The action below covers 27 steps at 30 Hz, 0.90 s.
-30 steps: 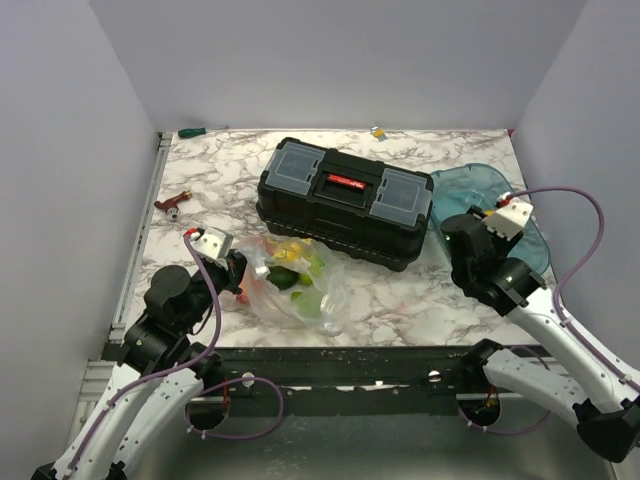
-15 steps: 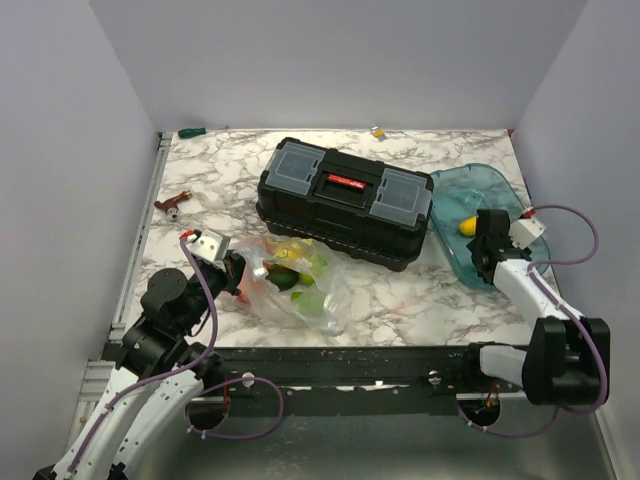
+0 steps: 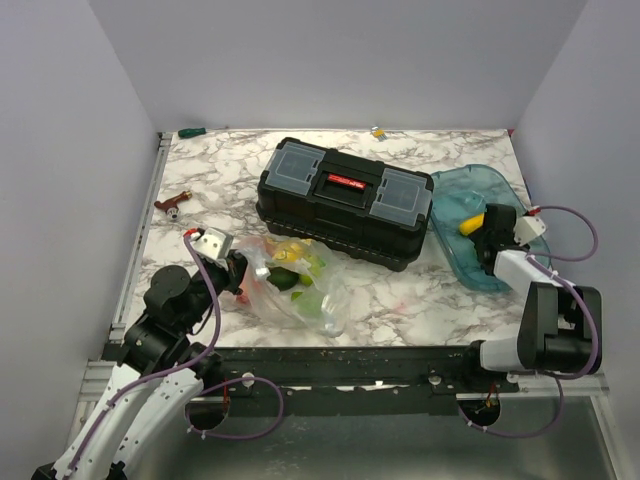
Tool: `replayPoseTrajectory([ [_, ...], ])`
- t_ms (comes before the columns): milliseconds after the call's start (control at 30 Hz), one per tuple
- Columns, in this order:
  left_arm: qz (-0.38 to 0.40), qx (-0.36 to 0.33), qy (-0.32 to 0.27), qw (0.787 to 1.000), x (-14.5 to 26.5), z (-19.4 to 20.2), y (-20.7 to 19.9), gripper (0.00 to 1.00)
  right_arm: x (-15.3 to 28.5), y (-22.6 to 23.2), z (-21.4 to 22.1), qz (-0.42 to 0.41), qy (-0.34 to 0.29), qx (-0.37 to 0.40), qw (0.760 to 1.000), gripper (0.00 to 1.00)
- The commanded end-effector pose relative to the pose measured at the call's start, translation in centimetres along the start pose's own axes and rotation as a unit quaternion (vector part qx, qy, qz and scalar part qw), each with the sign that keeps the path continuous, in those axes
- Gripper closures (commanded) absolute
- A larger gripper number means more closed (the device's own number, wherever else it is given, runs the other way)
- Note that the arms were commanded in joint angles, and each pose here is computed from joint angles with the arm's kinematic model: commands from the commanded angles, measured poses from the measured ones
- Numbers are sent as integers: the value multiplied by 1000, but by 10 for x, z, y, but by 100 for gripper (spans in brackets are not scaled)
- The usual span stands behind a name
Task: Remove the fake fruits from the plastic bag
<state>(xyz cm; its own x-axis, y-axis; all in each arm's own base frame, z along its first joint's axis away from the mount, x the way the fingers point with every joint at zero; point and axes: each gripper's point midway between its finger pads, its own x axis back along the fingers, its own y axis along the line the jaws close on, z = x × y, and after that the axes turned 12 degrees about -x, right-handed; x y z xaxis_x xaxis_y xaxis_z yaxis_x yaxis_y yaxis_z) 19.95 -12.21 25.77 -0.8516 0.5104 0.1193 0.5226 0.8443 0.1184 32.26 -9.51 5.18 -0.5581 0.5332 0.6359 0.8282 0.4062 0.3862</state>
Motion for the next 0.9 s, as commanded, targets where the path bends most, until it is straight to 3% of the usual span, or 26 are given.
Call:
replayPoseTrajectory([
  [0,13,5,-25,1000,2,-17,-4,100,-11,9,-1,-1,4,6,1000,50],
  [267,32,11,-38,999,5,-22,-11,100,-6,3,-5,-3,-7,24,1000,12],
  [367,38,13,-40,998,5,-23,-13,100,-4,-1,-8,1,-17,30,999,3],
  [867,40,14,-44,998,8,-24,-14,100,35,17,-22,-53,8,40,998,0],
])
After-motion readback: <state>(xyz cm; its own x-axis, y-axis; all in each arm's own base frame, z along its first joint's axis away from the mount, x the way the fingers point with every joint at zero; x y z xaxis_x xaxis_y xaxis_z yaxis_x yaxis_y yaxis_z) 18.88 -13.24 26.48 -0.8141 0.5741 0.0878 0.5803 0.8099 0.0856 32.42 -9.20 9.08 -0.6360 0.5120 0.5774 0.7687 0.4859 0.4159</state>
